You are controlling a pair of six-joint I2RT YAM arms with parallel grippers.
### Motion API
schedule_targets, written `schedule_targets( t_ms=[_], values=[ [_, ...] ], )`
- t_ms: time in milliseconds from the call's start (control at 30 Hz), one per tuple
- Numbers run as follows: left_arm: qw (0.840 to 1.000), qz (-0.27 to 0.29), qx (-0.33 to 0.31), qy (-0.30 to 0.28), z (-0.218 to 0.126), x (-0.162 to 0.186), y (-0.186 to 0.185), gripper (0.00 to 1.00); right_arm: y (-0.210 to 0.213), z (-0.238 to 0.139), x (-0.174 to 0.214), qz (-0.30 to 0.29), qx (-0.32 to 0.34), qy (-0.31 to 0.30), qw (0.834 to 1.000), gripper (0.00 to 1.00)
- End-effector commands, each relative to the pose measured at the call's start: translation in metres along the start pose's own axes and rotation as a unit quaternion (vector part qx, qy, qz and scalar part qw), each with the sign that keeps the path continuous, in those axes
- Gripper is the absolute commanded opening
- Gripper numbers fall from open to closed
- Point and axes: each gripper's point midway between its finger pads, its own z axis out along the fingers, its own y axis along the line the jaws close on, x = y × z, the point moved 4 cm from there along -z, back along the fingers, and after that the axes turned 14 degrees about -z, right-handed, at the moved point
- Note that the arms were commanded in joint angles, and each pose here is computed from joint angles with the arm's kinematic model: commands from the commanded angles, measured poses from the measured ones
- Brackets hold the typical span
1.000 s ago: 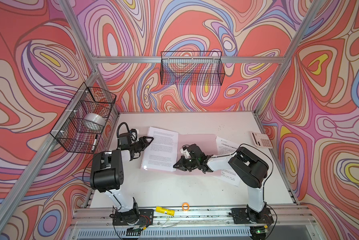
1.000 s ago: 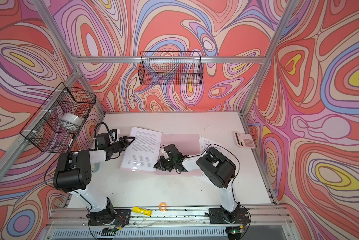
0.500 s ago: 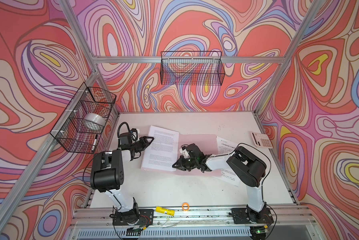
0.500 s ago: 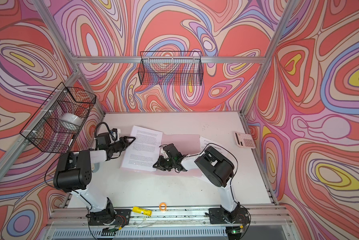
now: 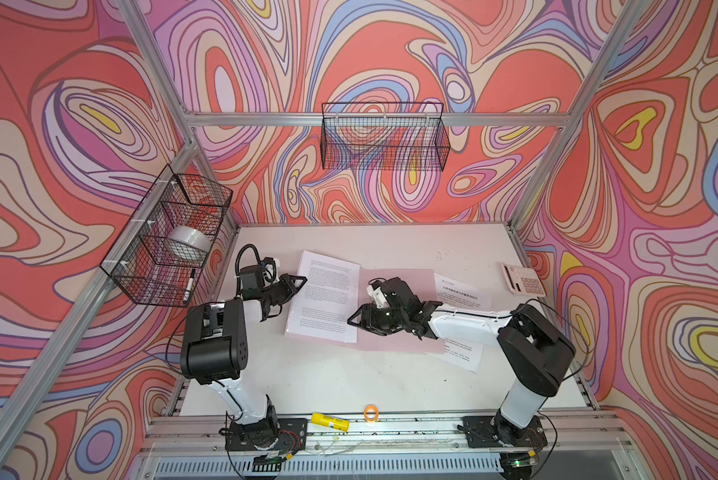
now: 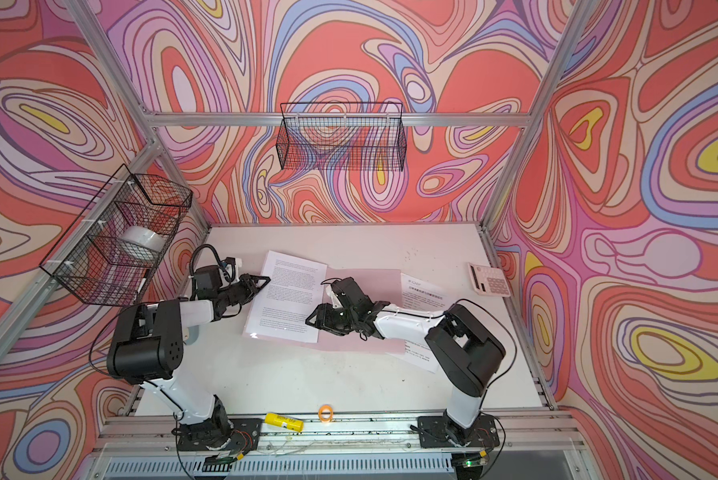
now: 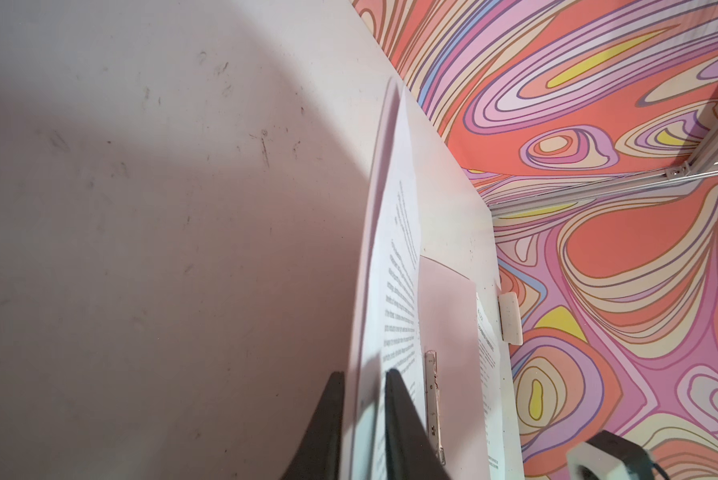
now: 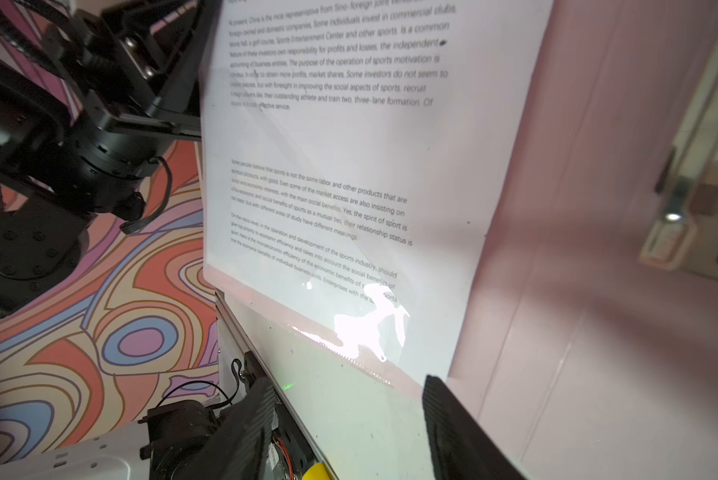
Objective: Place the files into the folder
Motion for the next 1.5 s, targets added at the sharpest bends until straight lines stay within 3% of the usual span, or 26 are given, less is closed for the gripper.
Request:
schedule_targets(
  t_ms=[0,133,333,433,500,733,1467],
  values=[
    [1.000,0.030,0.007,-0.002,-0.006,-0.003,-0.019,0.08,-0.036,-0.017,0.000,0.022,0.062,-0.003,0.998,0.60],
    [0.999,0.037,-0.009,-0.009,-0.014,-0.003,-0.024,0.00,-0.063,-0.034,-0.015,0.036,0.096,-0.019,0.995,0.58],
    [0.998,0.053,-0.021,-0.028,-0.028,-0.007,-0.041,0.00,-0.073,-0.040,-0.034,-0.006,0.146,-0.024,0.989,0.50],
    [0.998,0.058,-0.019,-0.032,-0.032,-0.009,-0.050,0.00,-0.075,-0.032,-0.042,-0.016,0.146,-0.022,0.989,0.27],
    [0.997,0.063,-0.015,-0.034,-0.034,-0.009,-0.055,0.00,-0.077,-0.023,-0.045,-0.020,0.142,-0.016,0.990,0.19],
    [0.997,0.057,-0.037,-0.039,-0.032,-0.005,-0.046,0.00,-0.082,0.009,-0.038,0.013,0.068,-0.006,0.998,0.18],
    [0.997,0.073,-0.013,-0.027,-0.028,0.004,-0.042,0.00,-0.091,0.023,-0.034,0.049,0.056,-0.001,0.997,0.17]
  ],
)
